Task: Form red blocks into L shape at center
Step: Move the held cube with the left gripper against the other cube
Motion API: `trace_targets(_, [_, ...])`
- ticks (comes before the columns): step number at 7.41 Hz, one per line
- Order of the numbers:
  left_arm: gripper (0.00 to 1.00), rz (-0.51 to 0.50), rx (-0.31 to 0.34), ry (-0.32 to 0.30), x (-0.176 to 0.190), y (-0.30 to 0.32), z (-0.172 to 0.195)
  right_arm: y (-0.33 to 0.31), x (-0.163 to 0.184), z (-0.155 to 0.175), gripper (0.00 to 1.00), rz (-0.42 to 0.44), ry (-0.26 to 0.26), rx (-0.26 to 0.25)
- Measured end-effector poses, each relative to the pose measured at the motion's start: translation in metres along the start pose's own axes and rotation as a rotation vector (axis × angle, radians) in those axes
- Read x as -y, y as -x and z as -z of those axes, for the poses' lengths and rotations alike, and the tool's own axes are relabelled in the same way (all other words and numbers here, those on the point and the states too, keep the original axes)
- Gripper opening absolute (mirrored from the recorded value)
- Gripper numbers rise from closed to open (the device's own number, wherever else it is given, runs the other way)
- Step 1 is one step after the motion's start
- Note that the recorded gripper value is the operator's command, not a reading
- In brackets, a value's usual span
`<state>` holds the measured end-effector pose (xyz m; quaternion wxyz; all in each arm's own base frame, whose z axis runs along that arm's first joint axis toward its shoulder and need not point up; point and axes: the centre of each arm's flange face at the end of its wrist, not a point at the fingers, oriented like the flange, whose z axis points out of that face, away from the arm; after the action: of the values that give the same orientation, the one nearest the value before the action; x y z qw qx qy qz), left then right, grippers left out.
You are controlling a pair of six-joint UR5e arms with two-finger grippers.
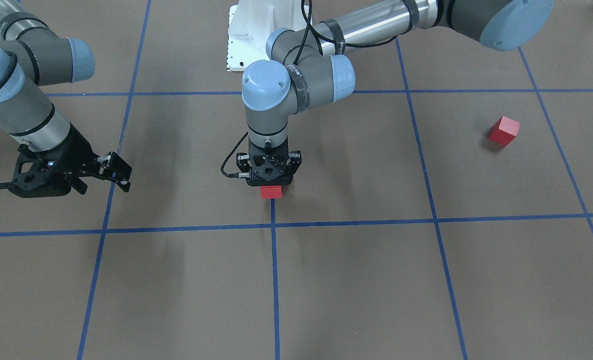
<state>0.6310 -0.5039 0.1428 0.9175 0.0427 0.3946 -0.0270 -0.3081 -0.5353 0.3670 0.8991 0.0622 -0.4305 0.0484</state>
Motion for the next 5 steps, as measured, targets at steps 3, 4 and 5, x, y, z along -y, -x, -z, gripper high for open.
trace_targets(3, [0.0, 0.002, 0.008, 0.002, 0.0001, 0.0027, -0.0027, 0.0009, 0.0, 0.0009, 1.0, 0.0, -0.002, 0.001])
trace_targets(4, [0.0, 0.003, 0.01, 0.002, 0.0004, 0.0038, -0.004, 0.0012, -0.0002, 0.0015, 0.99, -0.001, -0.003, 0.002])
trace_targets(5, [0.0, 0.004, 0.013, 0.003, 0.0007, 0.0045, -0.0052, 0.0017, -0.0004, 0.0023, 1.0, -0.001, -0.004, 0.003])
